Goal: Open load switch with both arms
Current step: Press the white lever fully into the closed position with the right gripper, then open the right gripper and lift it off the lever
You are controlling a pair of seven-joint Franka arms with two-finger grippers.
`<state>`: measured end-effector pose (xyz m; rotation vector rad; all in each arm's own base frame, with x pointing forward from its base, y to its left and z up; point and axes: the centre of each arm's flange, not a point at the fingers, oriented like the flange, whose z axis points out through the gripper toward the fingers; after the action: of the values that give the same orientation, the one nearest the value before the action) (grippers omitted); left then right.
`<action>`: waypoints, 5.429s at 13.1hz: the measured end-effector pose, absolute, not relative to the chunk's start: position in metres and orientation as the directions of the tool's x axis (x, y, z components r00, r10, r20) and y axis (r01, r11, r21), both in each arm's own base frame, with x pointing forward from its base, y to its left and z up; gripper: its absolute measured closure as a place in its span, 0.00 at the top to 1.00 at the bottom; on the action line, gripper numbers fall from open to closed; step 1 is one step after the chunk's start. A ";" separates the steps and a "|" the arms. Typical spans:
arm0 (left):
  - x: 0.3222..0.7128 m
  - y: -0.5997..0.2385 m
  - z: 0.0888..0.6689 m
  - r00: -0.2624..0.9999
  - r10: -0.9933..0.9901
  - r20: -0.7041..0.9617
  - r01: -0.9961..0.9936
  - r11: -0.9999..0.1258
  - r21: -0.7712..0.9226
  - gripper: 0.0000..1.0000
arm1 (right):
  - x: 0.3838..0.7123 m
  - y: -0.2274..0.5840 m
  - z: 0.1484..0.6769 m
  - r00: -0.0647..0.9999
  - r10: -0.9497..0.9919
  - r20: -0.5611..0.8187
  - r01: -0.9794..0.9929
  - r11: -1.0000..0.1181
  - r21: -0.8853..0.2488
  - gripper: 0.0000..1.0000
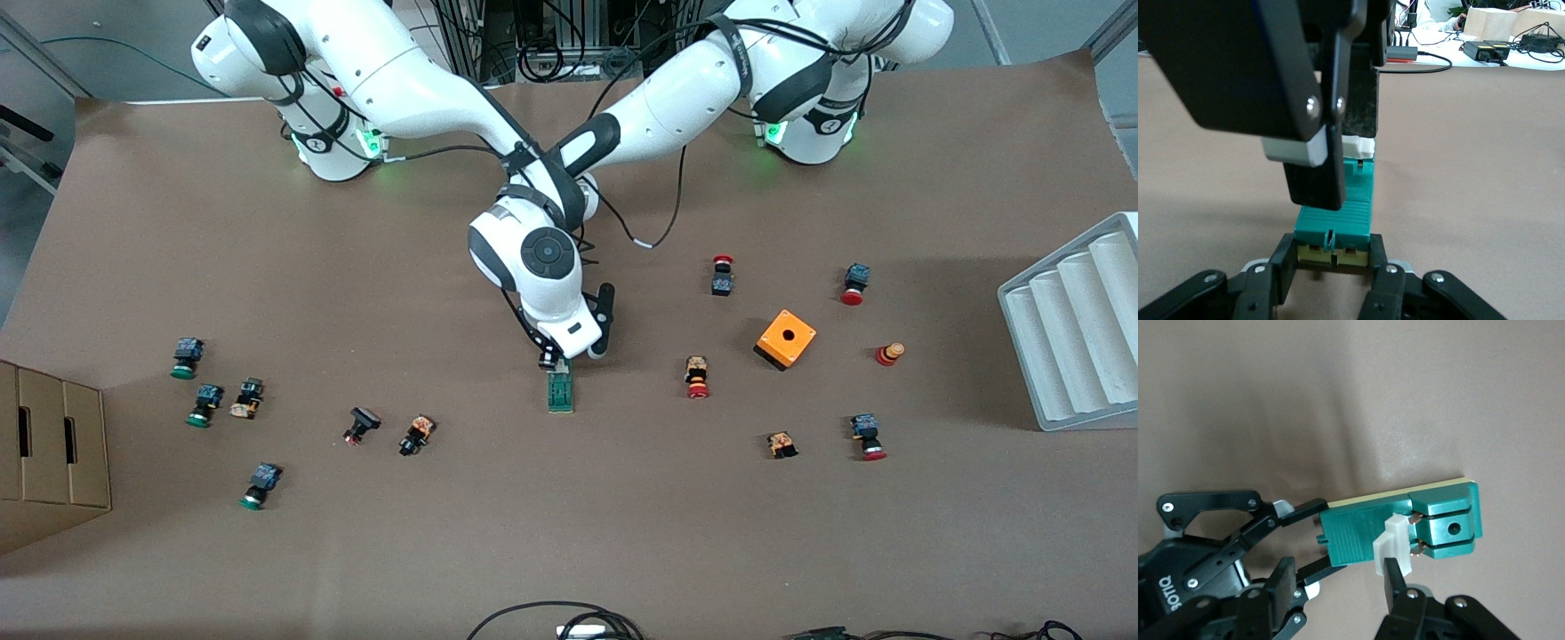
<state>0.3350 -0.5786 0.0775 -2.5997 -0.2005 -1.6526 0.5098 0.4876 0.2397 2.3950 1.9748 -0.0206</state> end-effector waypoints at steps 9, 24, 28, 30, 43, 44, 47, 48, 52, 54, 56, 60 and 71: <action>0.335 -0.579 0.077 0.419 0.080 0.905 0.138 -0.990 0.024 0.48 | 0.505 0.489 0.236 0.187 0.982 -0.041 0.982 -0.186 0.015 0.61; 0.335 -0.579 0.077 0.419 0.080 0.905 0.139 -0.990 0.024 0.48 | 0.498 0.494 0.230 0.207 0.978 -0.031 0.978 -0.206 0.023 0.60; 0.335 -0.579 0.077 0.419 0.080 0.905 0.139 -0.990 0.024 0.48 | 0.497 0.494 0.227 0.207 0.978 -0.029 0.978 -0.206 0.024 0.60; 0.335 -0.579 0.077 0.419 0.080 0.905 0.138 -0.990 0.024 0.48 | 0.497 0.494 0.227 0.207 0.978 -0.029 0.978 -0.207 0.025 0.60; 0.335 -0.578 0.077 0.416 0.079 0.906 0.138 -0.990 0.023 0.48 | 0.497 0.494 0.225 0.212 0.977 -0.028 0.977 -0.212 0.026 0.60; 0.335 -0.578 0.077 0.416 0.079 0.906 0.138 -0.990 0.023 0.48 | 0.497 0.494 0.225 0.213 0.977 -0.027 0.977 -0.213 0.026 0.60; 0.335 -0.578 0.077 0.414 0.078 0.907 0.137 -0.990 0.023 0.48 | 0.497 0.494 0.224 0.217 0.976 -0.025 0.976 -0.216 0.029 0.60; 0.335 -0.578 0.076 0.413 0.078 0.908 0.137 -0.990 0.023 0.48 | 0.497 0.494 0.223 0.217 0.976 -0.024 0.976 -0.216 0.029 0.60; 0.334 -0.578 0.075 0.407 0.077 0.910 0.137 -0.990 0.023 0.48 | 0.498 0.495 0.220 0.220 0.975 -0.018 0.975 -0.220 0.035 0.60; 0.334 -0.578 0.075 0.407 0.078 0.910 0.137 -0.990 0.023 0.48 | 0.499 0.495 0.220 0.221 0.975 -0.015 0.975 -0.220 0.037 0.60; 0.334 -0.578 0.075 0.407 0.078 0.910 0.137 -0.990 0.024 0.48 | 0.500 0.495 0.220 0.223 0.975 -0.008 0.974 -0.222 0.043 0.63; 0.334 -0.578 0.076 0.407 0.078 0.910 0.137 -0.990 0.024 0.48 | 0.507 0.492 0.225 0.234 0.972 -0.002 0.971 -0.234 0.055 0.99; 0.334 -0.578 0.076 0.408 0.079 0.910 0.138 -0.990 0.024 0.48 | 0.513 0.474 0.334 0.463 0.886 0.015 0.885 -0.463 0.039 1.00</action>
<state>0.3342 -0.5785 0.0756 -2.5895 -0.1995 -1.6687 0.5133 0.4739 0.3342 2.6652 1.6137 0.0522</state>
